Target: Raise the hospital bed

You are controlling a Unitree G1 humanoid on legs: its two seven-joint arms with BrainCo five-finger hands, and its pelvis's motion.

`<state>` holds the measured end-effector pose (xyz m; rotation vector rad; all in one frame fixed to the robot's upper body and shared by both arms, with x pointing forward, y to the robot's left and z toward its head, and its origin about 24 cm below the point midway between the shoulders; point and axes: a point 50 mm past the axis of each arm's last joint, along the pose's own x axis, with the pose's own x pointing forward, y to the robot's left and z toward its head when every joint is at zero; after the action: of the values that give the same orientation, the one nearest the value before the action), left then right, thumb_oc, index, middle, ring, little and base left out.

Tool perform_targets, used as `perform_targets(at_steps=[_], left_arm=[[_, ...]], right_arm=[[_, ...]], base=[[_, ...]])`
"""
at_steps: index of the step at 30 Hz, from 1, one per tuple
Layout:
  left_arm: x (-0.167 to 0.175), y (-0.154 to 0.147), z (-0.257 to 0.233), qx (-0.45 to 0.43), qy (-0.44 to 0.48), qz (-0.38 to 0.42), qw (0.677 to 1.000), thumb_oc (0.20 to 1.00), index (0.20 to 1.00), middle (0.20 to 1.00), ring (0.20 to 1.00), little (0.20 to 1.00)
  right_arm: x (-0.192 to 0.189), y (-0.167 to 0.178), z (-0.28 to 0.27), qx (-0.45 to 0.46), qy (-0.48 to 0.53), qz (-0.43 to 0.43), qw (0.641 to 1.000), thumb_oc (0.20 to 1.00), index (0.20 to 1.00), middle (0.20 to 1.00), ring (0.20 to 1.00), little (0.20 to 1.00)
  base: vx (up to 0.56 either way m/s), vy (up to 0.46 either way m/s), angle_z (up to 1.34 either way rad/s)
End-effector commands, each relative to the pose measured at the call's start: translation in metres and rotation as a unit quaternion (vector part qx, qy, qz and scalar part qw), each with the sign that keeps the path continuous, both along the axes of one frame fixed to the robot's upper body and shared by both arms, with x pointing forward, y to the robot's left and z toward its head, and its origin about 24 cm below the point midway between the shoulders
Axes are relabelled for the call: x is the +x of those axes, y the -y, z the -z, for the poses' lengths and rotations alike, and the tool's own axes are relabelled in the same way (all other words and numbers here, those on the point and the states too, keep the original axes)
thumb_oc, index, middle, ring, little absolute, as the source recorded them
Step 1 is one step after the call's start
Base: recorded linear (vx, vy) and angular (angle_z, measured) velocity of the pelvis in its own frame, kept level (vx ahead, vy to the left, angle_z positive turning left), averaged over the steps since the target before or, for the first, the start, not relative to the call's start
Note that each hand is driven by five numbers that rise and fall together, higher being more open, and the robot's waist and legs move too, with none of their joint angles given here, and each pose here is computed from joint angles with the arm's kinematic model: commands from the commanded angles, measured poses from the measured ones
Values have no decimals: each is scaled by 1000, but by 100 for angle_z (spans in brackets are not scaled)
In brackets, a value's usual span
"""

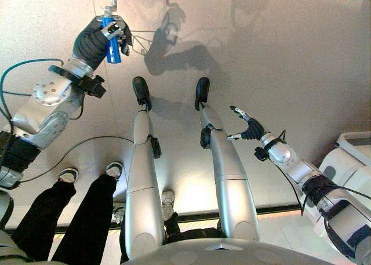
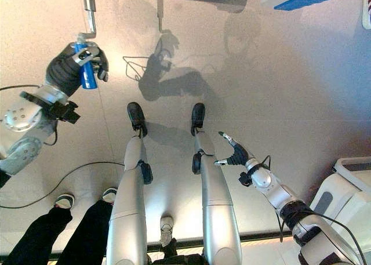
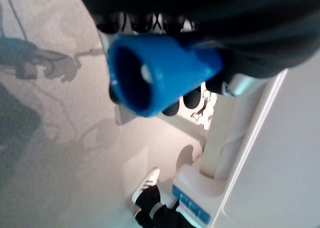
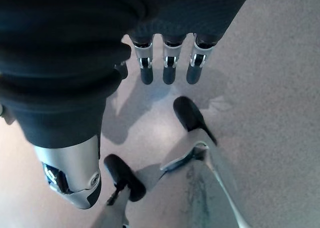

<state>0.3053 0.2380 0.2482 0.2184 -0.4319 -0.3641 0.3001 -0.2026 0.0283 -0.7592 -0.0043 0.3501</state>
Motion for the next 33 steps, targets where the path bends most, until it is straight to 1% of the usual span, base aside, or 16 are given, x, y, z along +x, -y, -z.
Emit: perform_targets(at_steps=[1,6,7,8,12,15,17,21,22,27,28,33], left_arm=[[-37,37,-2,20,43,137,989,200,200,200,200,200],[-42,21,1,17,38,107,993,200,200,200,200,200],[-42,12,4,8,35,86,996,200,200,200,200,200],[-42,12,4,8,35,85,996,200,200,200,200,200],[-38,-8,13,-10,29,28,999,200,200,200,200,200],[-32,-18,20,-20,24,-4,999,200,200,200,200,200],[-27,-19,19,-14,34,-19,999,200,200,200,200,200],[-16,-22,20,-29,41,-47,998,200,200,200,200,200],[-9,-24,20,-34,43,-68,996,200,200,200,200,200],[1,-27,20,-40,46,-93,994,200,200,200,200,200],[12,-31,22,-53,42,-121,990,200,200,200,200,200],[30,-36,20,-67,38,-163,984,200,200,200,200,200]], right_arm=[[-20,14,15,-7,-26,7,1000,1000,1000,1000,1000,1000],[-23,18,17,-10,-29,11,999,1000,1000,1000,1000,1000],[-23,17,17,-9,-30,9,999,1000,1000,1000,1000,1000],[-23,17,17,-10,-30,9,999,1000,1000,1000,1000,1000],[-23,14,16,-1,-28,6,1000,1000,1000,1000,1000,1000],[-22,13,15,2,-23,5,1000,1000,1000,1000,1000,1000],[-20,12,11,1,-16,2,1000,1000,1000,1000,1000,1000],[-16,10,6,-1,-2,1,1000,1000,1000,1000,1000,1000],[-14,8,4,-1,2,2,1000,1000,1000,1000,1000,1000],[-12,8,3,0,6,6,1000,1000,1000,1000,1000,1000],[-10,5,2,4,9,7,1000,1000,1000,1000,1000,1000],[-8,2,0,6,13,4,1000,1000,1000,1000,1000,1000]], base=[[0,0,0],[0,0,0],[0,0,0],[0,0,0],[0,0,0],[0,0,0],[0,0,0],[0,0,0],[0,0,0],[-1,3,1],[0,0,0],[6,0,2]])
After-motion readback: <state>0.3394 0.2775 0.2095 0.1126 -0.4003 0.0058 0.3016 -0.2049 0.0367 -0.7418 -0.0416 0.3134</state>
